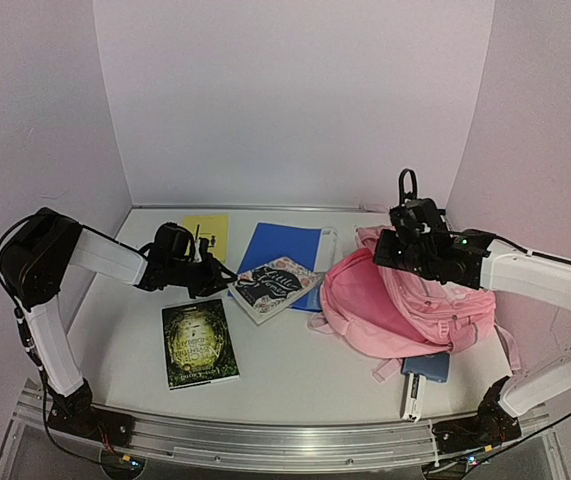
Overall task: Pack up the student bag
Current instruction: Pick up the book from the center of the board.
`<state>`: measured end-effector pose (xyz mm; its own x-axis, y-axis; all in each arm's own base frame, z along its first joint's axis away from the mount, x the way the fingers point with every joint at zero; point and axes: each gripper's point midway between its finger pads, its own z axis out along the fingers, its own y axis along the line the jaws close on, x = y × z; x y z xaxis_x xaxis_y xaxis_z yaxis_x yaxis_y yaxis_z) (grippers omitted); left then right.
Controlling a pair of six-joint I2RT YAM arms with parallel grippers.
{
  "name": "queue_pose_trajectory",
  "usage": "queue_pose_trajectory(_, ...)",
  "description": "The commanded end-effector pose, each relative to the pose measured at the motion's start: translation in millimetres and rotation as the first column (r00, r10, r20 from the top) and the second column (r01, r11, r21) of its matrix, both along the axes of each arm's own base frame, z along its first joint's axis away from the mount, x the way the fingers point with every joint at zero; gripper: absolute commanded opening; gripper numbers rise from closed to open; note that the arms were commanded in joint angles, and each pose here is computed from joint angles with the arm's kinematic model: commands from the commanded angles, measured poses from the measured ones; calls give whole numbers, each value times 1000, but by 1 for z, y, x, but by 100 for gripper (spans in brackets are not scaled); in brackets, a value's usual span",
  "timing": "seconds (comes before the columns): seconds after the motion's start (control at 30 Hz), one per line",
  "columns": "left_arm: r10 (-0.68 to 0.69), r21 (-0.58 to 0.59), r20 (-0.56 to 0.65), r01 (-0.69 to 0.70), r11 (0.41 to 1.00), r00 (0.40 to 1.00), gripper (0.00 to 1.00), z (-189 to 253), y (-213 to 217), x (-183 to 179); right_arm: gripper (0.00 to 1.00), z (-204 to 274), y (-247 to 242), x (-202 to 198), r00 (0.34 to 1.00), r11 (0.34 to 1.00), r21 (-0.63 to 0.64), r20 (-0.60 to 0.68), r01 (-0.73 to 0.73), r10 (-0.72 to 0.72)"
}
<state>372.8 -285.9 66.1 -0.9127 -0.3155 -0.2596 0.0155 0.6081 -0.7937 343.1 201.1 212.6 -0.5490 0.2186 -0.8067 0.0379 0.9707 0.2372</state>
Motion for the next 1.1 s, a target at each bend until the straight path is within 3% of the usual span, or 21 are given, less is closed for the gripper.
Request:
queue_pose_trajectory(0.0,21,-11,44,-20,1000,999,0,28,17,-16,0,31,-2,3,997,998,64,77,11,-16)
queue_pose_trajectory(0.4,153,69,-124,-146,987,980,0,-4,94,-84,0,26,4,6,998,998,63,64,0,-4)
queue_pose_trajectory(0.57,270,99,-148,-257,961,951,0,-15,129,-101,0,26,5,7,998,998,65,63,-3,-1)
queue_pose_trajectory(0.73,291,96,-160,-278,956,943,0,-18,138,-111,0,24,7,8,998,998,62,60,-6,2)
queue_pose_trajectory(0.9,219,-3,-77,-220,976,973,0,9,124,-105,0,29,10,7,998,996,84,66,-19,14)
queue_pose_trajectory(1.07,87,-136,92,-74,988,992,0,78,101,-99,0,53,18,1,993,984,162,97,-77,62)
